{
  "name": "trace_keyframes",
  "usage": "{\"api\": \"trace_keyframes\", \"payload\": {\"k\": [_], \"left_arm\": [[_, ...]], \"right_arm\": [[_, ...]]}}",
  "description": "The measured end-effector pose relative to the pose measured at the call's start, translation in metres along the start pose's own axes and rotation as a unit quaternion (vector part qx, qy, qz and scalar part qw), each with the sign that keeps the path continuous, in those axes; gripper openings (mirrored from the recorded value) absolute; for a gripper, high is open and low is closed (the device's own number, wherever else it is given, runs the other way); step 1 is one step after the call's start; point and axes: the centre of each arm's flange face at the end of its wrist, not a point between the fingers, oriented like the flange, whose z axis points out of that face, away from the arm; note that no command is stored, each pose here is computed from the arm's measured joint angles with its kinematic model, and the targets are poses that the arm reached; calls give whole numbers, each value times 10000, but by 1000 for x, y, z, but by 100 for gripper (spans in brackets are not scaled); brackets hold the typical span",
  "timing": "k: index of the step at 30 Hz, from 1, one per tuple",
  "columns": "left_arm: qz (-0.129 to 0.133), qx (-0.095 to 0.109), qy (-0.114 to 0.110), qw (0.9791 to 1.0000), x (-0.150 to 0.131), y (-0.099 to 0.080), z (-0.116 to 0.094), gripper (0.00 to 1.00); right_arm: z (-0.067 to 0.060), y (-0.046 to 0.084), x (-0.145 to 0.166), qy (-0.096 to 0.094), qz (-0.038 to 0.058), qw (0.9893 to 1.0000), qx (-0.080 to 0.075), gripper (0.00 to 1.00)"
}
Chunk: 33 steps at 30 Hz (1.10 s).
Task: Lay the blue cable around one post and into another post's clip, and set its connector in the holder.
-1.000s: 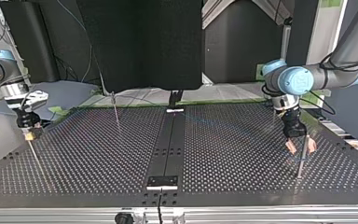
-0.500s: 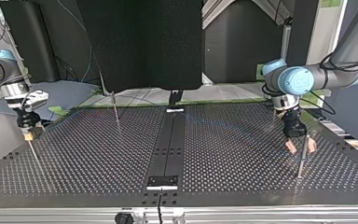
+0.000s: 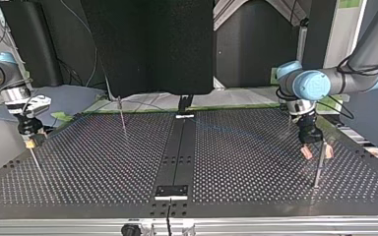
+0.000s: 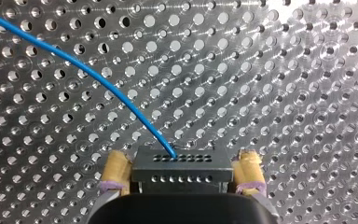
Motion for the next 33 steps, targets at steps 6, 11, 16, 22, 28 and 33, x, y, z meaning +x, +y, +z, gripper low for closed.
{"api": "trace_keyframes", "payload": {"k": [6, 11, 16, 22, 28, 33], "left_arm": [[388, -297, 65, 9988, 0, 6, -6, 100], [628, -473, 236, 9966, 3, 10, -12, 100], [514, -477, 423, 9966, 6, 9, -15, 100], [490, -471, 491, 9965, 4, 3, -20, 100], [639, -494, 420, 9958, -3, -4, -24, 100], [682, -556, 447, 9951, -3, -2, -28, 100]], "right_arm": [[0, 0, 0, 0, 0, 10000, 0, 98], [0, 0, 0, 0, 0, 10000, 0, 98], [0, 0, 0, 0, 0, 10000, 0, 98], [0, 0, 0, 0, 0, 10000, 0, 98], [0, 0, 0, 0, 0, 10000, 0, 98], [0, 0, 0, 0, 0, 10000, 0, 98]]}}
